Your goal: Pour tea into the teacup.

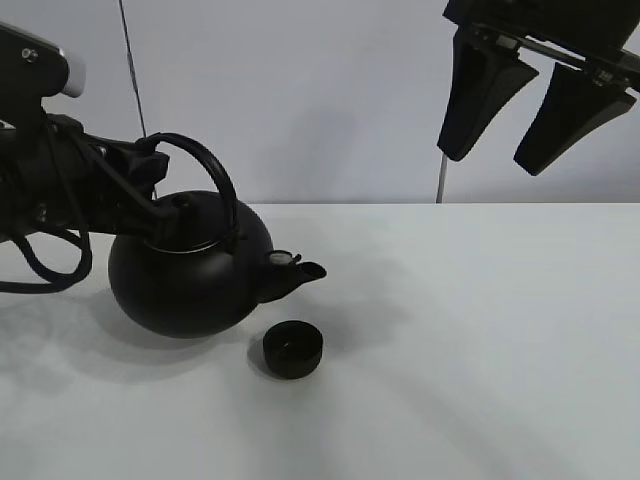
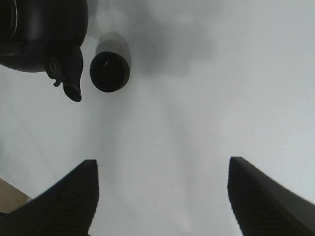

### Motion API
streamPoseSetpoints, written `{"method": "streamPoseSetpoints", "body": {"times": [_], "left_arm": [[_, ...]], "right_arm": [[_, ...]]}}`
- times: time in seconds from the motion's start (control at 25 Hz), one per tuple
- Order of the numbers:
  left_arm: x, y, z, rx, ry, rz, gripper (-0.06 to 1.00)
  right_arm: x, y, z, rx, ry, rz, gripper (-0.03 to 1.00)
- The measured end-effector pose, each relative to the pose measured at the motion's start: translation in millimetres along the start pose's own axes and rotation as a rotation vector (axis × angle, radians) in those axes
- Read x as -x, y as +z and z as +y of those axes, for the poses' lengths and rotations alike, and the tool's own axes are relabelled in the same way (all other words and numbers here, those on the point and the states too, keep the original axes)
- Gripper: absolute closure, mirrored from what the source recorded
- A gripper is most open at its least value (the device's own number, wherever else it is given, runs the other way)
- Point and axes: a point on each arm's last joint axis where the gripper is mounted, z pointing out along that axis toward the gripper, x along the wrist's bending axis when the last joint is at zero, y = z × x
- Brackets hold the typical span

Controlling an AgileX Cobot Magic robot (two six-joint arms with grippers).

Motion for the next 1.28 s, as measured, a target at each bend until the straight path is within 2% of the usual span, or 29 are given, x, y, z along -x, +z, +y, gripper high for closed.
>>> {"method": "streamPoseSetpoints", "body": {"times": [0.32, 0.68, 0.88, 1.28], "left_arm": [[1.6, 0.3, -7.8, -0.072, 0.053, -0.016, 0.82], [-3.6, -0.1, -10.9, -0.106, 0.061, 0.041, 0.82], [-6.1, -0.4, -11.9, -0.116, 0.027, 0.071, 0.82], [-6.9, 0.3, -11.3, -0.110, -0.084, 0.084, 0.82]], "right_arm": [[0.0, 0.0, 0.0, 0.000, 0.000, 0.000, 0.46], [-0.2, 0.0, 0.0, 0.000, 0.001, 0.002, 0.46], [-0.2, 0.0, 0.0, 0.000, 0.001, 0.002, 0.46], [-0.7, 0.0, 0.2, 0.003, 0.004, 0.008, 0.46]]}}
